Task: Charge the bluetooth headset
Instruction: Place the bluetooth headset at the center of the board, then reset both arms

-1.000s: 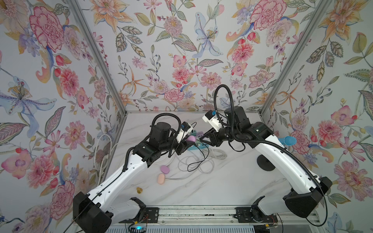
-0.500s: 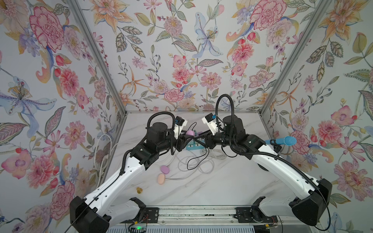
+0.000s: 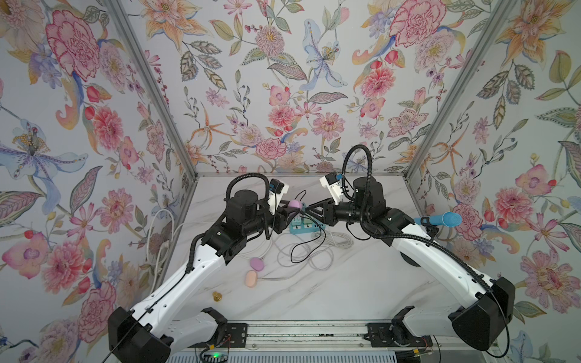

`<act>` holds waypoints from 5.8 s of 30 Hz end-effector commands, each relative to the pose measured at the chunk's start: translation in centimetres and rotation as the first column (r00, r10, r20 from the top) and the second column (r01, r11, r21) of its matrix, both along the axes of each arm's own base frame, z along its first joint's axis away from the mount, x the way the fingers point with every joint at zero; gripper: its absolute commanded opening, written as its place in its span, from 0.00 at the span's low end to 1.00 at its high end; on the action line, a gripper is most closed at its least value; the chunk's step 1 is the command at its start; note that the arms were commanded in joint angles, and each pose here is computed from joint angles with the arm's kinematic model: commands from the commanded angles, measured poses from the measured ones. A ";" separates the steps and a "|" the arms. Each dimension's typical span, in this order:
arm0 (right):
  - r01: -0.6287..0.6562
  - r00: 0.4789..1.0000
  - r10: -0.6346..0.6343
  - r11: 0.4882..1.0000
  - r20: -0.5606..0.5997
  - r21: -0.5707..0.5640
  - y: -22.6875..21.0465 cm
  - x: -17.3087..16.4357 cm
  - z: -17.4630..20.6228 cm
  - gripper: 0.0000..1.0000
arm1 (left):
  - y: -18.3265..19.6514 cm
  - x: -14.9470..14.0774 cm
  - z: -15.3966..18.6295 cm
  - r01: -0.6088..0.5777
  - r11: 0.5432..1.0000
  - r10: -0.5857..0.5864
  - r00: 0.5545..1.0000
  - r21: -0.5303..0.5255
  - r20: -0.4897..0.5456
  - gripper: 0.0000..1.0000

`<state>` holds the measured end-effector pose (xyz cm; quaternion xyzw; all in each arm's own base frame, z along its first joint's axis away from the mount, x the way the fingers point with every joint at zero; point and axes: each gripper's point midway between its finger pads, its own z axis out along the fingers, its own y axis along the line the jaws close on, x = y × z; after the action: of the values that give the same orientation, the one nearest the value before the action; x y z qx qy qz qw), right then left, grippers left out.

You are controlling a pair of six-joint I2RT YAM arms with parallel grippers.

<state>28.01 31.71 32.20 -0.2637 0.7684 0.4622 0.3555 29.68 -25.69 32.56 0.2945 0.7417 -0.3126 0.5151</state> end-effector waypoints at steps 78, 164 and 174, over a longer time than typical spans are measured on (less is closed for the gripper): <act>0.181 0.975 -0.179 0.983 -0.129 0.003 -7.3 -1.8 -2.2 0.51 | 5.7 -13.7 -24.7 -0.151 0.977 0.212 0.739 0.149 -0.640 0.00; 0.907 0.408 -0.728 0.392 0.551 -0.154 -32.0 10.7 -21.6 0.99 | 30.2 6.7 -18.0 -0.915 0.404 0.839 0.372 0.002 0.398 1.00; 0.905 0.413 -0.728 0.393 0.547 -0.160 -32.0 10.7 -21.7 0.99 | 29.3 7.7 -19.1 -0.885 0.463 0.806 0.445 0.054 0.389 1.00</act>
<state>38.31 -0.51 9.38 0.0040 0.8010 -0.0353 0.5977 36.46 2.81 13.71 -0.0092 0.7242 0.1484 0.6733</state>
